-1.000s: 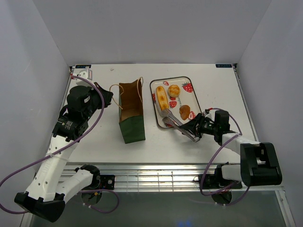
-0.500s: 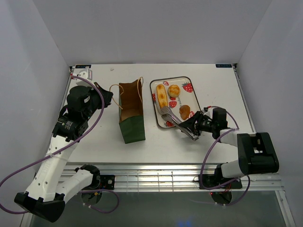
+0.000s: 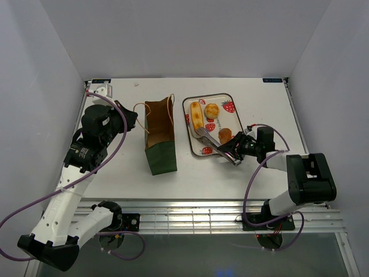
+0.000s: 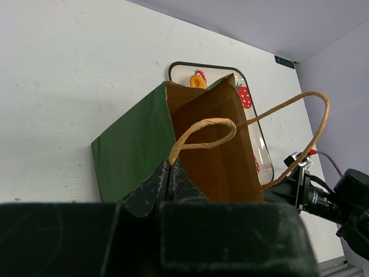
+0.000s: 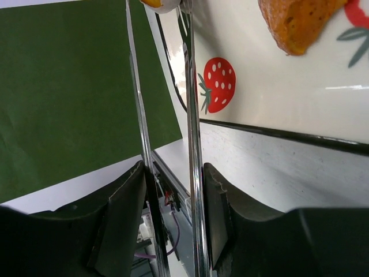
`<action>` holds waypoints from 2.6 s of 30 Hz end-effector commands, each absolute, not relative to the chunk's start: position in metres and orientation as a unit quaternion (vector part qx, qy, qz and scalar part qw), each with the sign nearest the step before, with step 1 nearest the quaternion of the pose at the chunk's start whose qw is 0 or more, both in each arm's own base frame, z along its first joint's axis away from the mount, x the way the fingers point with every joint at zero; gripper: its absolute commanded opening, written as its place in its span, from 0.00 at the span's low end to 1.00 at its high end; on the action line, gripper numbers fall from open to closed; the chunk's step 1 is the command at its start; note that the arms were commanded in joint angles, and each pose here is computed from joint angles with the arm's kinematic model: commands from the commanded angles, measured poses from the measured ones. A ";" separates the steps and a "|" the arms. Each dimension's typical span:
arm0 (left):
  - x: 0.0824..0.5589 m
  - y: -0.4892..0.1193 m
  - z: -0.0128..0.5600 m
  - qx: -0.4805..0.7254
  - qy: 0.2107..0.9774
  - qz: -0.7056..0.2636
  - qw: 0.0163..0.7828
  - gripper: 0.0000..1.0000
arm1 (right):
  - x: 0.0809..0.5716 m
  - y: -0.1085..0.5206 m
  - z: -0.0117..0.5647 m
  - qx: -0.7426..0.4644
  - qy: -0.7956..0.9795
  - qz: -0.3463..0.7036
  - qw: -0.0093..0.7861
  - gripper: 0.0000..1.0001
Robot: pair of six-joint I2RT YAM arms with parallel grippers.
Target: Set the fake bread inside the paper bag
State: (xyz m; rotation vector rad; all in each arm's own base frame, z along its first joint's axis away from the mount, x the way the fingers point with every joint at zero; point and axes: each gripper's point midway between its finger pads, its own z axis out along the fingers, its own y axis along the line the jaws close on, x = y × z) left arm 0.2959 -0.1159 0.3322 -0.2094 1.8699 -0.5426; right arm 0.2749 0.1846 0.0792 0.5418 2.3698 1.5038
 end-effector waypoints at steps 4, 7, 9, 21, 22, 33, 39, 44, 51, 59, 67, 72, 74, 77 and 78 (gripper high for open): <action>0.294 -0.113 0.341 -0.087 0.787 -0.229 0.566 0.00 | 0.294 0.195 0.091 0.132 0.816 0.536 0.173 0.47; 0.294 -0.113 0.340 -0.087 0.788 -0.228 0.565 0.00 | 0.297 0.198 0.093 0.113 0.816 0.538 0.179 0.45; 0.294 -0.113 0.342 -0.087 0.787 -0.229 0.567 0.00 | 0.299 0.199 0.097 0.101 0.814 0.540 0.186 0.43; 0.293 -0.113 0.338 -0.090 0.788 -0.232 0.563 0.00 | 0.295 0.198 0.122 0.047 0.808 0.541 0.228 0.15; 0.293 -0.113 0.338 -0.090 0.788 -0.231 0.563 0.00 | 0.291 0.198 0.122 0.049 0.810 0.540 0.223 0.11; 0.293 -0.115 0.341 -0.089 0.786 -0.236 0.564 0.00 | 0.264 0.193 0.160 0.038 0.808 0.537 0.238 0.08; 0.292 -0.115 0.343 -0.088 0.785 -0.237 0.565 0.00 | 0.251 0.190 0.187 0.033 0.802 0.537 0.258 0.08; 0.291 -0.114 0.343 -0.088 0.786 -0.236 0.565 0.00 | 0.243 0.188 0.209 0.026 0.794 0.540 0.277 0.08; 0.289 -0.112 0.345 -0.089 0.784 -0.235 0.568 0.00 | 0.232 0.188 0.246 0.012 0.786 0.546 0.292 0.08; 0.290 -0.112 0.344 -0.090 0.785 -0.234 0.567 0.00 | 0.218 0.188 0.327 -0.033 0.753 0.560 0.344 0.08; 0.290 -0.112 0.342 -0.093 0.786 -0.233 0.565 0.00 | 0.191 0.193 0.407 -0.110 0.710 0.586 0.374 0.08; 0.291 -0.112 0.341 -0.096 0.786 -0.233 0.564 0.00 | 0.164 0.207 0.437 -0.157 0.688 0.615 0.352 0.08; 0.290 -0.112 0.340 -0.097 0.786 -0.233 0.564 0.00 | 0.151 0.213 0.441 -0.171 0.683 0.626 0.336 0.08; 0.290 -0.111 0.340 -0.098 0.786 -0.234 0.564 0.00 | 0.136 0.220 0.437 -0.178 0.686 0.634 0.309 0.08; 0.290 -0.111 0.340 -0.099 0.786 -0.234 0.563 0.00 | 0.131 0.221 0.437 -0.180 0.686 0.637 0.302 0.08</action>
